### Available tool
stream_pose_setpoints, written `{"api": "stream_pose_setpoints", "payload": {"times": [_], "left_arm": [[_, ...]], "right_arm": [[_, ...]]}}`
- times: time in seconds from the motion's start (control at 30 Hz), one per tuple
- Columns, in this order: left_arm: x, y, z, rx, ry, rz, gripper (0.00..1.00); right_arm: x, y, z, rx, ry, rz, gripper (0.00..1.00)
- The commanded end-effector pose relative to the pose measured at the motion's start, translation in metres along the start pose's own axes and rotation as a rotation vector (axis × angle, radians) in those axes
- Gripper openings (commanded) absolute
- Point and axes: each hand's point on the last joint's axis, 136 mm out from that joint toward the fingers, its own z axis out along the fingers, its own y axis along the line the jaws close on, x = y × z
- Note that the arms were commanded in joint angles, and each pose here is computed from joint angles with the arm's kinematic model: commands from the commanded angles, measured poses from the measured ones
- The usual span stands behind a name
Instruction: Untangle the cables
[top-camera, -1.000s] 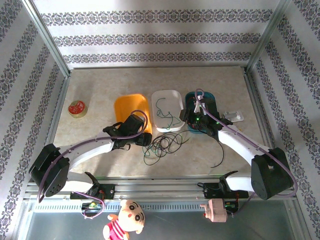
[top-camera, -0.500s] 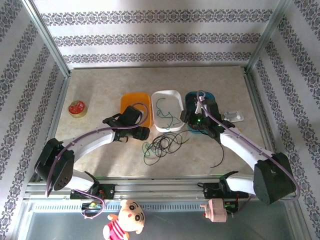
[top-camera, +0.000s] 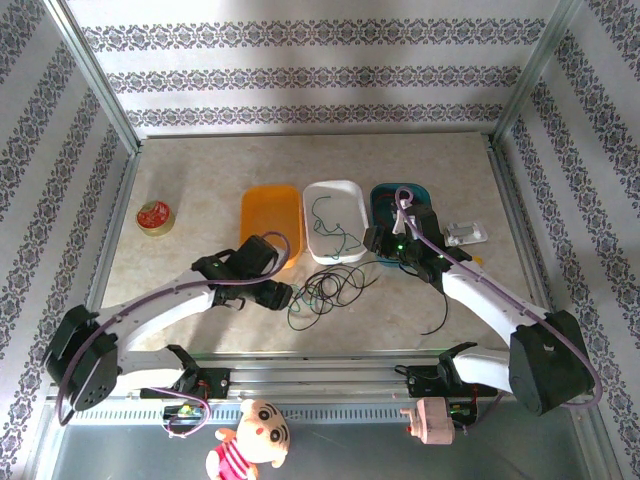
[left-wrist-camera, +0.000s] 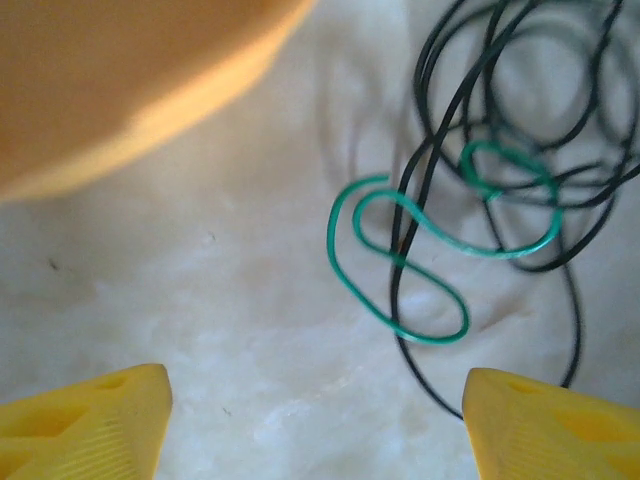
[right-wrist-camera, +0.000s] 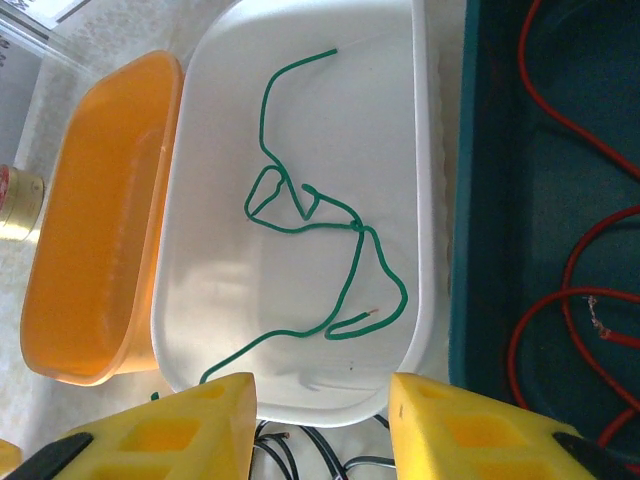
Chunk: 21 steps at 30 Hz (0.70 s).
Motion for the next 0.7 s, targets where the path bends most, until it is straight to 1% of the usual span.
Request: {"api": "stream_pose_setpoints", "payload": {"times": [0.0,0.1,0.27,0.47,0.67], "left_arm": [[0.004,0.004,0.014,-0.031,0.017,-0.066,0.73],[0.001,0.004,0.025,-0.034,0.013,-0.078,0.71],[-0.007,-0.007,0.038,0.024,-0.017,-0.072,0.69],[-0.011,0.003,0.047,-0.037,-0.02,-0.071,0.63],[-0.012,0.006,0.056,-0.055,-0.022,-0.076,0.59]], "right_arm": [[-0.002,-0.002,0.002,-0.002,0.002,-0.012,0.39],[-0.001,-0.002,0.003,-0.003,0.01,-0.012,0.39],[0.002,-0.002,0.004,-0.007,0.019,-0.009,0.39],[0.005,-0.003,0.002,-0.01,0.024,-0.008,0.39],[0.005,-0.002,-0.001,-0.01,0.023,-0.011,0.39]]}}
